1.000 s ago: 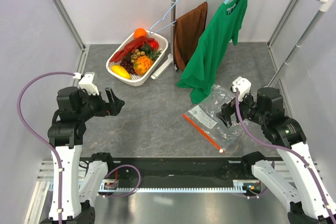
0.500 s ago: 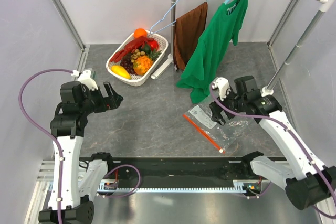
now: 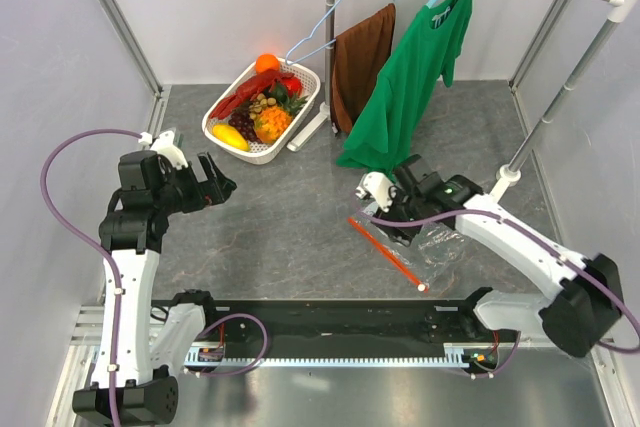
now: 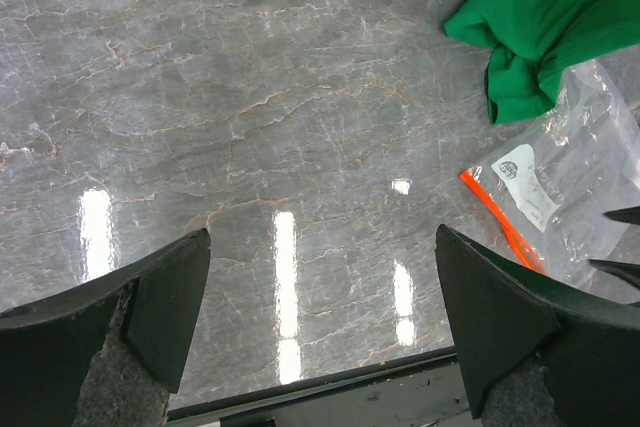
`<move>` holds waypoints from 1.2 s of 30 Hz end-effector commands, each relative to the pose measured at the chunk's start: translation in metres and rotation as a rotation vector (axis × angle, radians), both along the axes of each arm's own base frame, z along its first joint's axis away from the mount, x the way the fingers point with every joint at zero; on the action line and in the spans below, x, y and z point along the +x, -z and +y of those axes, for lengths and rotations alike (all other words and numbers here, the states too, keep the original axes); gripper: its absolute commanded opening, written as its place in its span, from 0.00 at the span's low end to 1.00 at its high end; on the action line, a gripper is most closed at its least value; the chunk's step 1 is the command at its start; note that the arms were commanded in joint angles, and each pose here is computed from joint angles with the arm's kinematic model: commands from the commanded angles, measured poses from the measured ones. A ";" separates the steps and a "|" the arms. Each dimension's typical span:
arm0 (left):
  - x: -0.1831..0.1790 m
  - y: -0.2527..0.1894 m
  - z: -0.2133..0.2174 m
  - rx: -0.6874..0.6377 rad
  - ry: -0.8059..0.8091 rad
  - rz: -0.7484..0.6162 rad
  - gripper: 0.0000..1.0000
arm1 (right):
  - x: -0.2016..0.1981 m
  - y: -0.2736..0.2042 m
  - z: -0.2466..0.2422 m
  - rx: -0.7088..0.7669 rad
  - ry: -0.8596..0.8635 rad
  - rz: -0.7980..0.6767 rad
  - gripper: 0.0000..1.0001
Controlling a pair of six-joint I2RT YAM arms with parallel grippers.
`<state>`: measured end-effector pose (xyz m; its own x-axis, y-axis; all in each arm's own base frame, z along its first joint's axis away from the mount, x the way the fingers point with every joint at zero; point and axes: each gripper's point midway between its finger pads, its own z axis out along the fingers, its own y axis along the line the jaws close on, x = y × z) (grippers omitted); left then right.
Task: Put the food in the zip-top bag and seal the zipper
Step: Pick up the zipper food storage bag at the center of the board.
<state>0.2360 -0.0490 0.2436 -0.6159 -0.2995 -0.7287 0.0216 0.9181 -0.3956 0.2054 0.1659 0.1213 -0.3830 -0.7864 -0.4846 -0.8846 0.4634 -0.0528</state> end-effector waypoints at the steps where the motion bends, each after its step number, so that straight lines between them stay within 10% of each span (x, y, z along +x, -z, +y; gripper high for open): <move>1: 0.006 -0.009 0.001 -0.027 -0.026 -0.038 1.00 | 0.004 0.018 0.012 -0.057 0.033 0.021 0.64; 27: 0.011 -0.003 0.002 -0.056 -0.048 -0.020 1.00 | -0.001 0.091 0.009 -0.377 0.113 0.112 0.60; 33: 0.007 0.001 0.001 -0.060 -0.039 -0.022 1.00 | -0.001 0.094 0.012 -0.371 0.123 0.114 0.34; 36: 0.007 0.003 -0.001 -0.069 -0.028 -0.024 1.00 | 0.002 0.091 0.012 -0.371 0.124 0.097 0.02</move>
